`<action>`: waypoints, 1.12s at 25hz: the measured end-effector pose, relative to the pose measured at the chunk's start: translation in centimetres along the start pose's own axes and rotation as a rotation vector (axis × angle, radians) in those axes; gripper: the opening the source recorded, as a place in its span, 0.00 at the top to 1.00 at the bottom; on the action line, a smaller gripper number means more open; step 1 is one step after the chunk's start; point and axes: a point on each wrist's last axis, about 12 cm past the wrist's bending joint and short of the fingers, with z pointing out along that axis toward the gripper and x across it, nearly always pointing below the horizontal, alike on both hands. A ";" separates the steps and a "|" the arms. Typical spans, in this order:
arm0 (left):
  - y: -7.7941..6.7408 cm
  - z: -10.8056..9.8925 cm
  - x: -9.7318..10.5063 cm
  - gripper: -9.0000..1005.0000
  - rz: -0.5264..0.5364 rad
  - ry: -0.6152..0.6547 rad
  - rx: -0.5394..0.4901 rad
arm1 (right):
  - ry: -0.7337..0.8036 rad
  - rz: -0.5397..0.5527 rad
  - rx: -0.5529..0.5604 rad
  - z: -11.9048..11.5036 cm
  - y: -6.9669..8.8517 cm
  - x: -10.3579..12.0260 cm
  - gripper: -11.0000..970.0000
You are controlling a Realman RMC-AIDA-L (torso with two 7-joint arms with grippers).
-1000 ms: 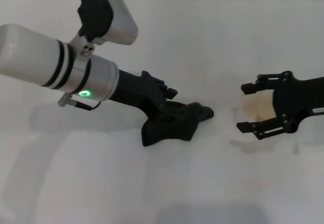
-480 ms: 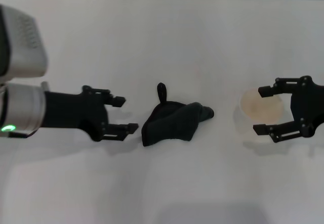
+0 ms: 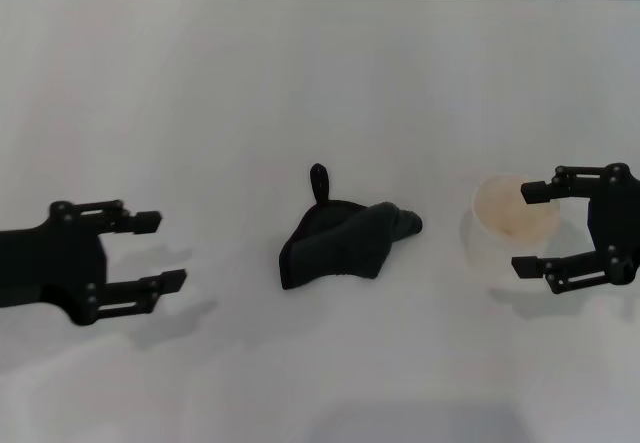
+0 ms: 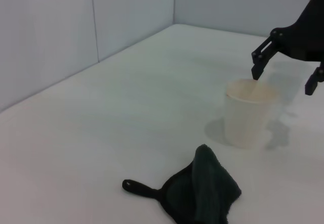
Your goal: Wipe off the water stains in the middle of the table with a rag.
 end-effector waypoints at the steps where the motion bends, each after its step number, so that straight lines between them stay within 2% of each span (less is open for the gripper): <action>1: -0.1 -0.4 0.3 0.30 0.000 -0.004 -0.007 | -0.005 0.002 0.000 0.0 0.1 0.2 0.10; 8: -0.3 -1.5 1.6 0.30 -0.020 -0.020 -0.028 | -0.037 0.008 0.007 -0.1 0.2 0.9 0.10; 28: 0.4 -0.7 0.9 0.30 0.004 0.023 -0.007 | -0.030 0.007 0.020 -0.1 0.0 1.1 0.10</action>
